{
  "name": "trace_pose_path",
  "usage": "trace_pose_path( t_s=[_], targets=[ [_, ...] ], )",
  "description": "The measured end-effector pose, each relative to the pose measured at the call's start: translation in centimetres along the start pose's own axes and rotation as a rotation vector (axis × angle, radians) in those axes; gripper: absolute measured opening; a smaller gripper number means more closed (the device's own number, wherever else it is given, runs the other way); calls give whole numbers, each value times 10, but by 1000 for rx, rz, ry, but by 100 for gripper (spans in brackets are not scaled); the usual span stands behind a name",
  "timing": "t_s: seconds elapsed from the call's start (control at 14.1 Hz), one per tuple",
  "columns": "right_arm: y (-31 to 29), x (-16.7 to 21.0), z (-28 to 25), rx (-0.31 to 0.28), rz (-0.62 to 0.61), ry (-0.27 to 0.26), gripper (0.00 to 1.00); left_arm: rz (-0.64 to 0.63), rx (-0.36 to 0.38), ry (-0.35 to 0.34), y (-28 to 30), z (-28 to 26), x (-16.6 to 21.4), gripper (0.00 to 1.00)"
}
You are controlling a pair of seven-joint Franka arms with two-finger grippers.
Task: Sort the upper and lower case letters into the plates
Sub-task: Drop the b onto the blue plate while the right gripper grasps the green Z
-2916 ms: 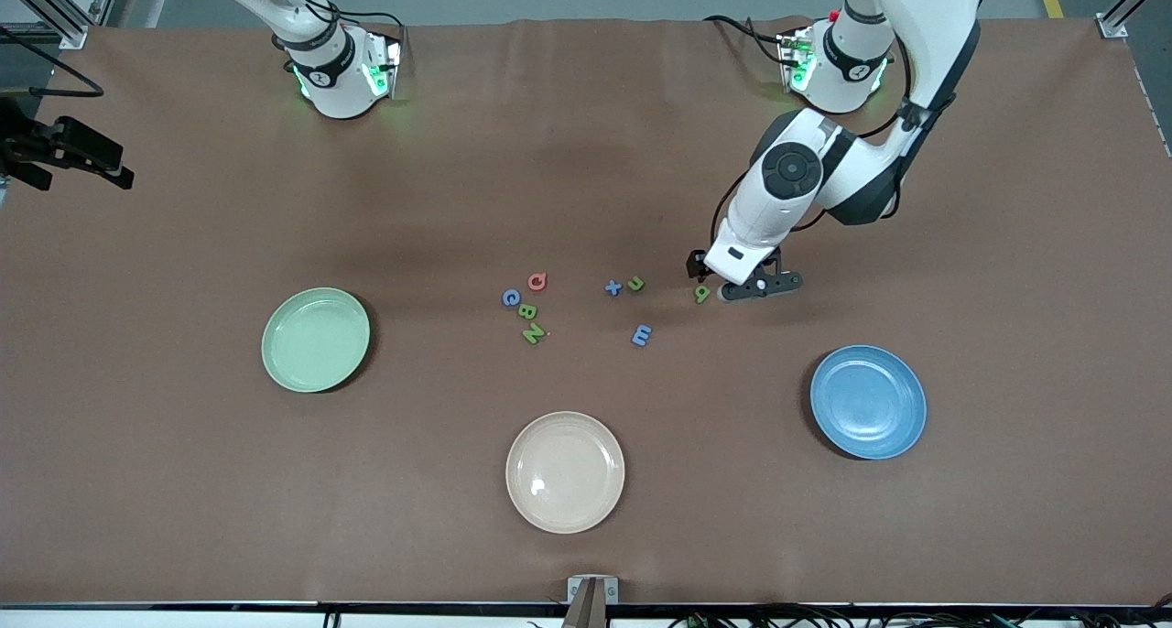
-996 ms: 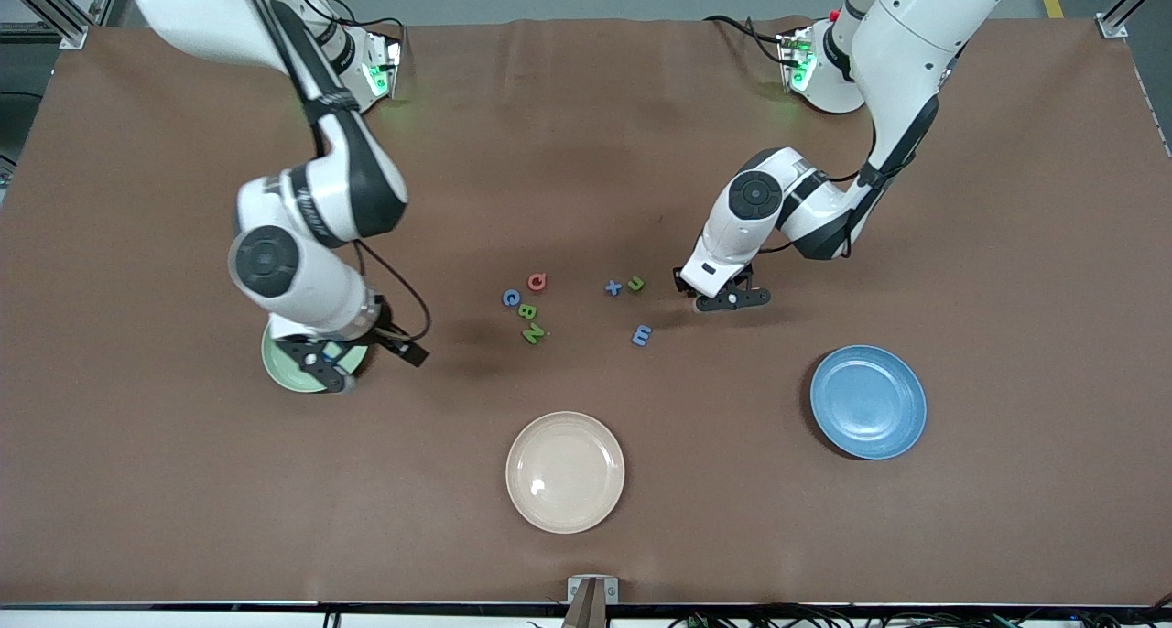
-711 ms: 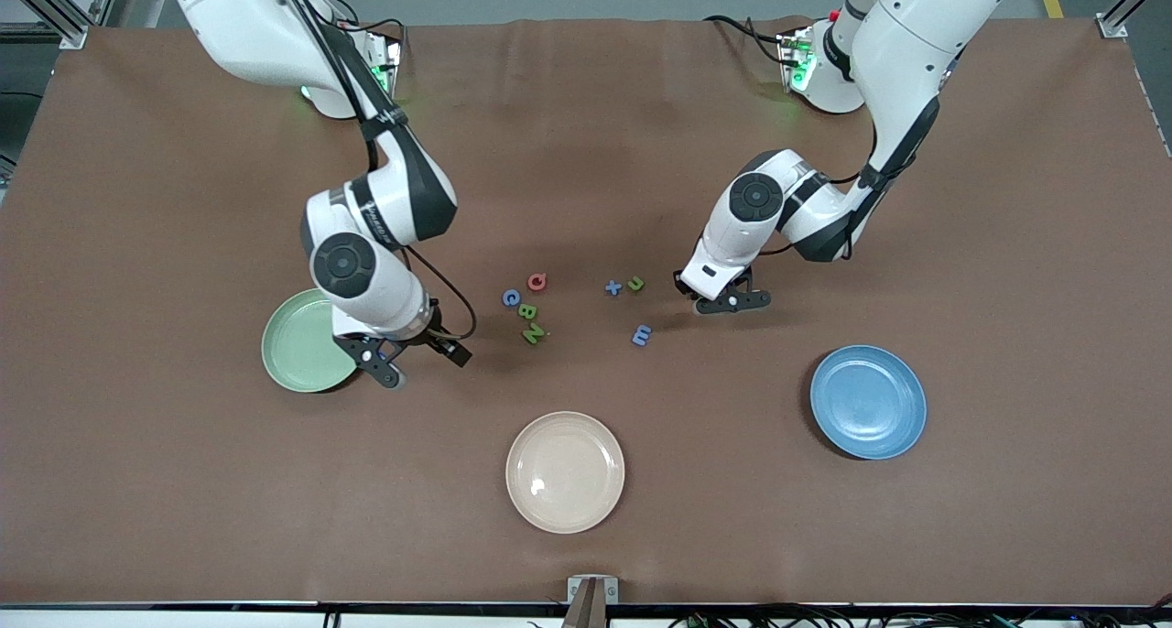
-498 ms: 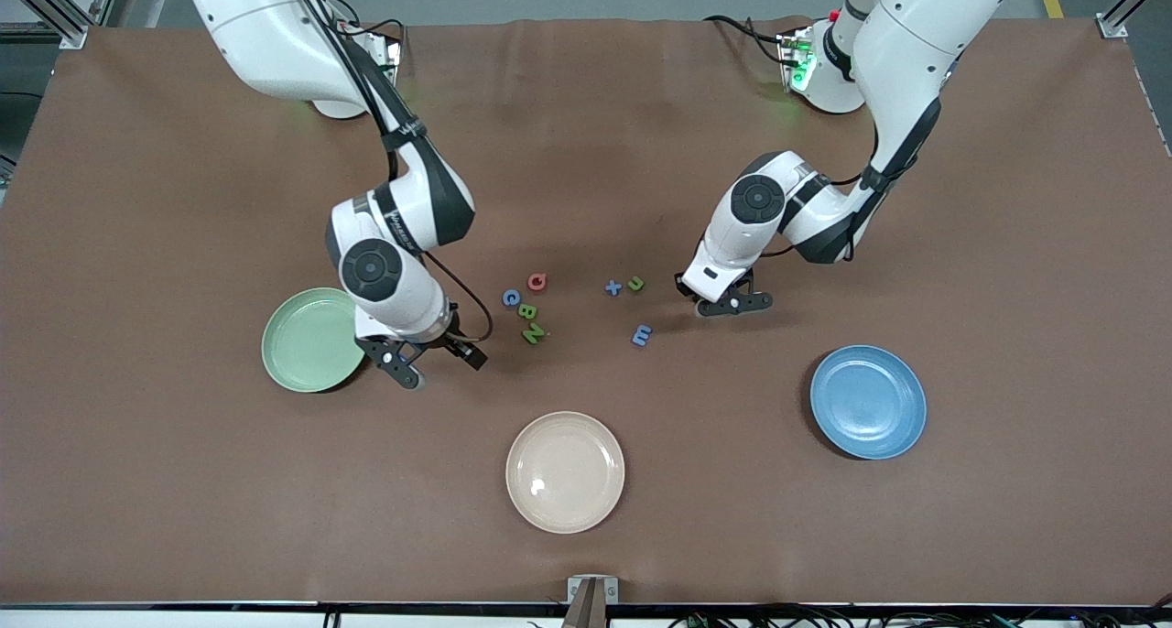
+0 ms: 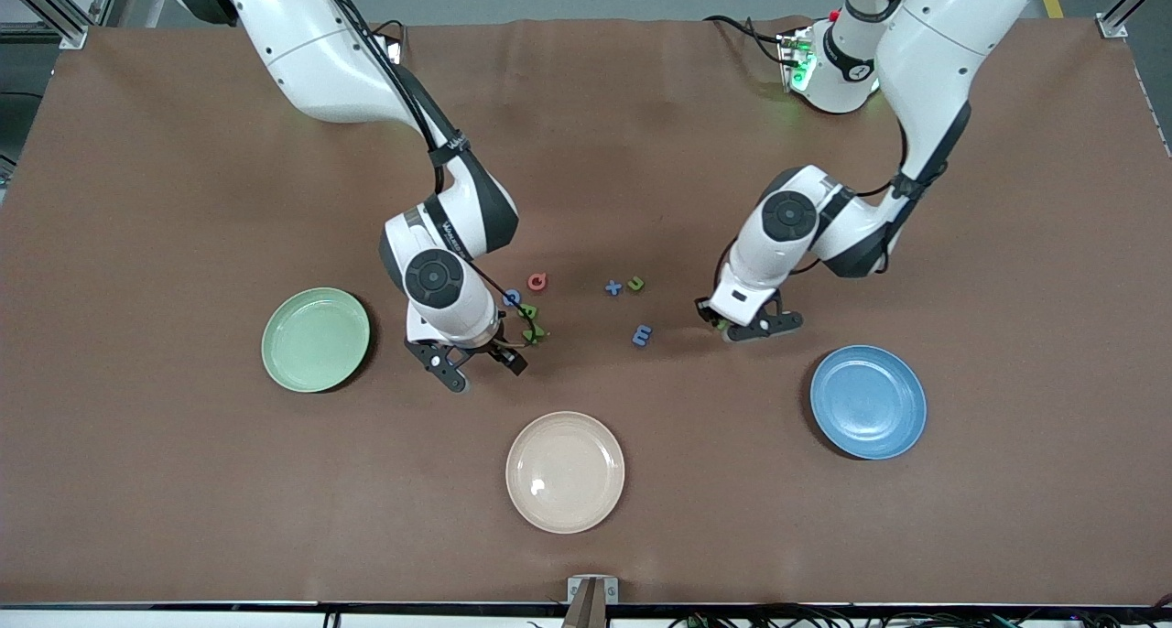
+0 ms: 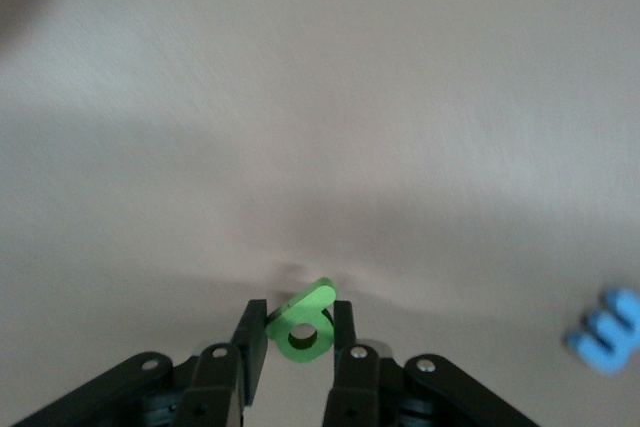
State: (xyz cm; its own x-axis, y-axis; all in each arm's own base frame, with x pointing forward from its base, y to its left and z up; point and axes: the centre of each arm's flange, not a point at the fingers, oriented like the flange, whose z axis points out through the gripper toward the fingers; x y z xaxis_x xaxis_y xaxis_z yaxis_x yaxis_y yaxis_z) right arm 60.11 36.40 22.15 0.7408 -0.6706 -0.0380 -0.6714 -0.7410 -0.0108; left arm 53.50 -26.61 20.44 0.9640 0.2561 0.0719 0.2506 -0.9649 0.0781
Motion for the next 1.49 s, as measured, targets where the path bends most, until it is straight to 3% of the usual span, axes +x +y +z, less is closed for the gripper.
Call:
trace_pose_path(
  t_s=[0.43, 0.71, 0.92, 1.21, 1.28, 1.49],
  targets=[
    [-17, -20, 32, 17, -19, 9, 93, -136, 0, 90, -49, -50, 86, 31],
    [-20, -33, 45, 23, -36, 13, 90, -91, 43, 127, -107, -65, 133, 31],
    [-22, -40, 46, 22, -47, 12, 89, -70, 70, 113, -162, -54, 155, 31],
    [-25, -56, 47, 20, -53, 11, 88, -68, 87, 81, -190, -21, 163, 31],
    [-26, -60, 47, 19, -54, 11, 88, -77, 84, 74, -194, -14, 166, 36],
    [-26, -67, 49, 12, -57, 9, 85, -94, 75, 82, -201, -10, 178, 67]
  ],
)
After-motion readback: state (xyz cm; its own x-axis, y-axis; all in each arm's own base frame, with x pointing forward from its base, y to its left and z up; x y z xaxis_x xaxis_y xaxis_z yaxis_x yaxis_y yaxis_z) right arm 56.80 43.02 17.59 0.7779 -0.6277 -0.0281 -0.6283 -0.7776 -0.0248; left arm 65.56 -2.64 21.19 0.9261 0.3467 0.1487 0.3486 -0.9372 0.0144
